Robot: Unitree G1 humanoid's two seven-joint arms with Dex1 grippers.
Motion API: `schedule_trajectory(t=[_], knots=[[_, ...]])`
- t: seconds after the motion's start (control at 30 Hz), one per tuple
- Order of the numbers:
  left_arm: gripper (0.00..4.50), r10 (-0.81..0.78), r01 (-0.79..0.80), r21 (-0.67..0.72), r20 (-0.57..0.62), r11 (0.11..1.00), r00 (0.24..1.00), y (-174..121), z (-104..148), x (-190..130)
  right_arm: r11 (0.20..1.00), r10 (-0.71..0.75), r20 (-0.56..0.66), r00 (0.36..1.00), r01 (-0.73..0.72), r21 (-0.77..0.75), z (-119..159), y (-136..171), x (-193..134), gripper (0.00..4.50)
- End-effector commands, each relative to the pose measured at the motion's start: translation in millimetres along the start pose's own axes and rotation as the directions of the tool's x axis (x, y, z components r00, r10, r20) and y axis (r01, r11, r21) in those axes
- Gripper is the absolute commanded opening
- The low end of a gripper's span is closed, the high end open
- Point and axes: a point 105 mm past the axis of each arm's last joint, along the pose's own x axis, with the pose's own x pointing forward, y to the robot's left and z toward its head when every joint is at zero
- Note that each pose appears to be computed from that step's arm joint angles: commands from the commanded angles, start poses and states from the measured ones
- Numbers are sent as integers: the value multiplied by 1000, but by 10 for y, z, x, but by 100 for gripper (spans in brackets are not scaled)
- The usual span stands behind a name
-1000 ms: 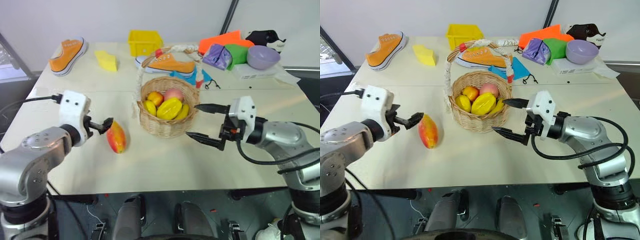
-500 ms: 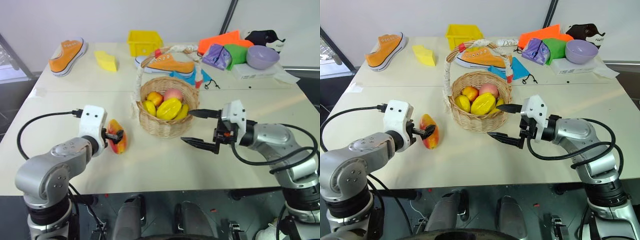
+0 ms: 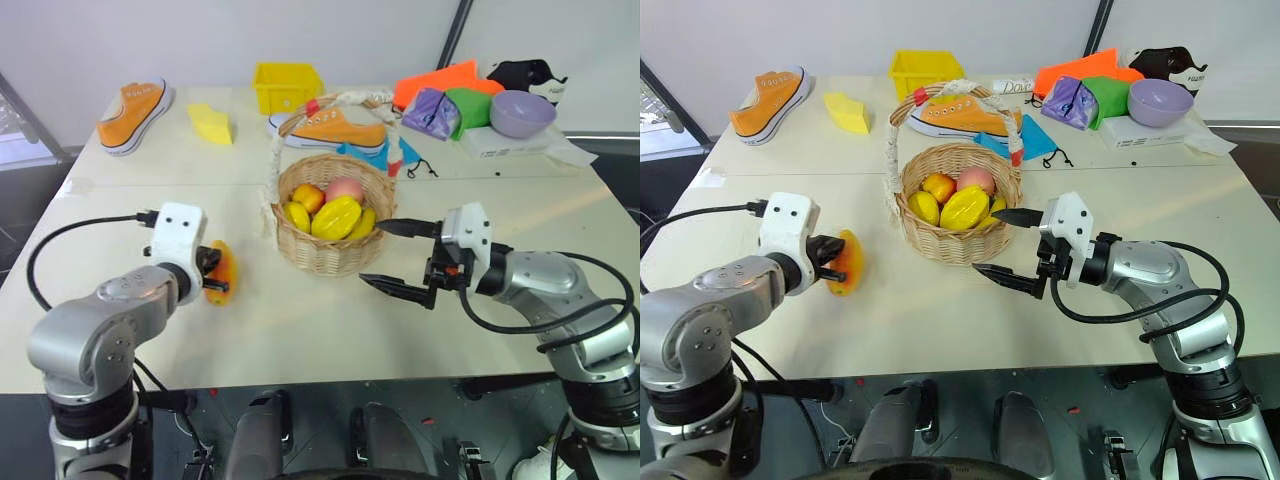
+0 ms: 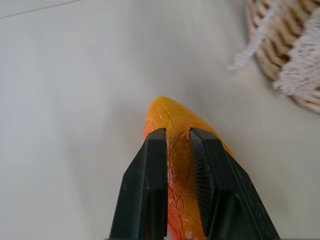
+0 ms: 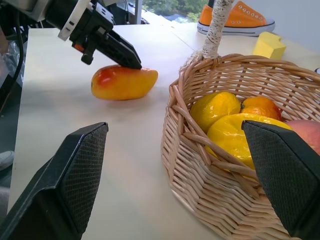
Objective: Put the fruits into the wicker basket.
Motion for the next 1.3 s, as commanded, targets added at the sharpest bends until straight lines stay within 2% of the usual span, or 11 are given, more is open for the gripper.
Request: schedule_trajectory(t=[0.03, 0.13, 0.3, 0.33, 0.63, 0.83, 1.17, 1.3], knots=[[76, 4, -3, -27, 44, 1000, 999, 64, 100, -32, 999, -3, 32, 999, 4, -49, 112, 6, -8, 450], [162, -34, 36, -37, 55, 999, 998, 21, 131, -67, 999, 0, 32, 999, 1, -49, 111, 3, -3, 450], [419, -10, 11, -18, 54, 1000, 998, 40, 141, -71, 999, 10, 32, 999, -8, -47, 113, 7, 12, 450], [443, -7, 8, -18, 47, 1000, 999, 39, 119, -68, 999, 12, 32, 999, -10, -47, 114, 8, 17, 450], [443, -82, 82, -10, 12, 997, 997, -123, -34, -80, 999, 25, 32, 999, -23, -45, 108, 15, 28, 450], [443, -119, 118, -67, -12, 991, 993, -292, -132, -10, 999, 25, 35, 999, -23, -46, 110, 17, 36, 450], [443, -90, 83, -86, -80, 993, 993, -249, -300, 34, 999, 13, 38, 999, -11, -51, 116, 10, 38, 450], [443, -119, 107, -146, -74, 983, 990, -296, -323, 47, 999, 13, 40, 999, -11, -53, 120, 9, 45, 450]])
